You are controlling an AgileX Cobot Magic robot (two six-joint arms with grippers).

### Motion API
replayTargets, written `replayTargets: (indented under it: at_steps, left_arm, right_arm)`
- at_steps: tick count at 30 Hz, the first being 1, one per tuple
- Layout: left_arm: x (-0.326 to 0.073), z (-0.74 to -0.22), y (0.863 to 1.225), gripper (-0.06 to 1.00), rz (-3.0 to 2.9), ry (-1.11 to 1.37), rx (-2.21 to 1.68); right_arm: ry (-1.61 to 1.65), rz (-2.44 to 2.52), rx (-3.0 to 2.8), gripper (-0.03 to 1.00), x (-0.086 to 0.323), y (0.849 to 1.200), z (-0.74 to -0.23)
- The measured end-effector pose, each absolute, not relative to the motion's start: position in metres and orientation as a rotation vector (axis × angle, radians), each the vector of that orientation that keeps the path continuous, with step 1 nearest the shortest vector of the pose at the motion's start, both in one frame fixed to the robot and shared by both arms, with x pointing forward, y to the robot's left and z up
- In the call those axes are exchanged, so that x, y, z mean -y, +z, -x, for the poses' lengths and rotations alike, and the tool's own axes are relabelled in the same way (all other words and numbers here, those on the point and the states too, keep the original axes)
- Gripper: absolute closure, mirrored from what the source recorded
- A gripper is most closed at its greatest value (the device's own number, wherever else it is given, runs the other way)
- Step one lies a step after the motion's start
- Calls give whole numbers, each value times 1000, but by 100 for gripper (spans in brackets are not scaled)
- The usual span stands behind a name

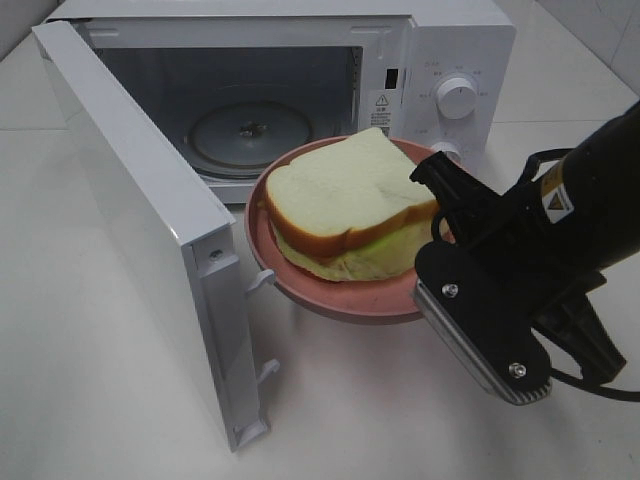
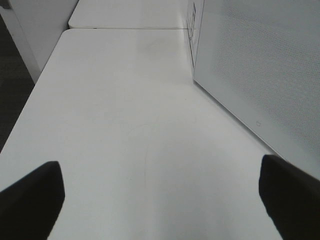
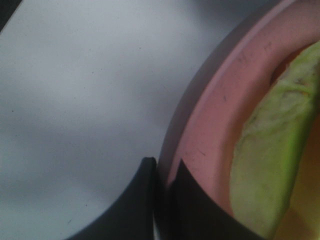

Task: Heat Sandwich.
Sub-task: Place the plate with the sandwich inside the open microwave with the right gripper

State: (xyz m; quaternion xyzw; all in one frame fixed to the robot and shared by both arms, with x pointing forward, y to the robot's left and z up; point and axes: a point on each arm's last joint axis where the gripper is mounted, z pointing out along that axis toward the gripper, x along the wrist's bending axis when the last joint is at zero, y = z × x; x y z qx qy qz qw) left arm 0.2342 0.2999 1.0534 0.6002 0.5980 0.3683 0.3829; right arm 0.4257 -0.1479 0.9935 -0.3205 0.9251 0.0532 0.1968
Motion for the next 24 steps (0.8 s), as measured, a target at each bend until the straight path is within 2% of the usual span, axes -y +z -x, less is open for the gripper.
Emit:
replayTargets:
  at_steps: [24]
  left_arm:
    - [-300,-234,1053,-5,-1530,939,-1525]
  right_arm:
    - [247,1007,-2574,92,108,974,-488]
